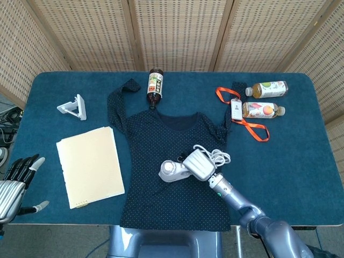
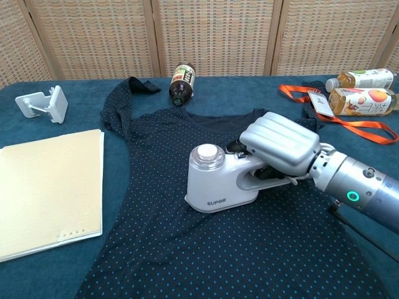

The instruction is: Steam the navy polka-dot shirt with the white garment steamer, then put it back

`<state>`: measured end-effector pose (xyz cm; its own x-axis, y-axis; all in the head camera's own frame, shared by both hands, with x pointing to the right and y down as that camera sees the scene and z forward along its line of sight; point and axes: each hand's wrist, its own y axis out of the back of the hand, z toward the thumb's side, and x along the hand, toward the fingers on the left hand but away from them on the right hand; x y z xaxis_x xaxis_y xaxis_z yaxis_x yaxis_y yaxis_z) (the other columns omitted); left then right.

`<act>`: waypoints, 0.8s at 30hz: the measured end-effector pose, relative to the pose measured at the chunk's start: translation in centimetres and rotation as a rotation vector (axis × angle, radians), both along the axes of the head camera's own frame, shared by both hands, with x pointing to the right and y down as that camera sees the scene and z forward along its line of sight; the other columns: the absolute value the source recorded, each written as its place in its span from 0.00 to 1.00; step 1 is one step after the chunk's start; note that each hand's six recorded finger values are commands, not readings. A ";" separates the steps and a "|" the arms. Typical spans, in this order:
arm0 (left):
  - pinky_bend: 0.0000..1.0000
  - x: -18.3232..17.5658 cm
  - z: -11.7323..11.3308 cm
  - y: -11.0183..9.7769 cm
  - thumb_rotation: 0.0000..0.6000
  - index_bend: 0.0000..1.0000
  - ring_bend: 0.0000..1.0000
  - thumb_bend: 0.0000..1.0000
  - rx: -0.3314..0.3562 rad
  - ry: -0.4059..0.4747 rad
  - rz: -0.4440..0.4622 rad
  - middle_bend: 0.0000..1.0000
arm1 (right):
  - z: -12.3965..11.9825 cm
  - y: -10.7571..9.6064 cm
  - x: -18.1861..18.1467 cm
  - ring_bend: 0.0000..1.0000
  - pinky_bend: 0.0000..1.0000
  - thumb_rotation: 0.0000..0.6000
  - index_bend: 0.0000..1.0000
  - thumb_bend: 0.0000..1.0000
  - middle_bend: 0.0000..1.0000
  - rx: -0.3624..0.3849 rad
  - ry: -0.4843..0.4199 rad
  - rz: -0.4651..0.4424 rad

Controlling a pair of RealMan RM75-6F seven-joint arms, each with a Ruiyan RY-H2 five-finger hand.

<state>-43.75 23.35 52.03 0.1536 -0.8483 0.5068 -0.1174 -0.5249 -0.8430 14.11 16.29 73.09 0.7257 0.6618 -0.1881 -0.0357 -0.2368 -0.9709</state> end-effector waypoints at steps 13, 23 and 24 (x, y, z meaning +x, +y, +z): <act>0.00 0.1 -0.1 0.1 1.00 0.00 0.00 0.00 0.003 0.002 0.003 0.00 | -2.1 3.6 -1.1 0.81 1.00 1.00 0.87 0.80 0.73 -0.053 -0.085 -0.133; 0.00 0.1 -0.2 0.1 1.00 0.00 0.00 0.00 0.007 0.004 0.005 0.00 | -2.3 4.2 -0.6 0.81 1.00 1.00 0.87 0.80 0.73 -0.037 -0.069 -0.167; 0.00 0.1 -0.2 0.1 1.00 0.00 0.00 0.00 0.007 0.004 0.005 0.00 | -2.2 4.0 -0.4 0.81 1.00 1.00 0.87 0.80 0.73 -0.033 -0.064 -0.162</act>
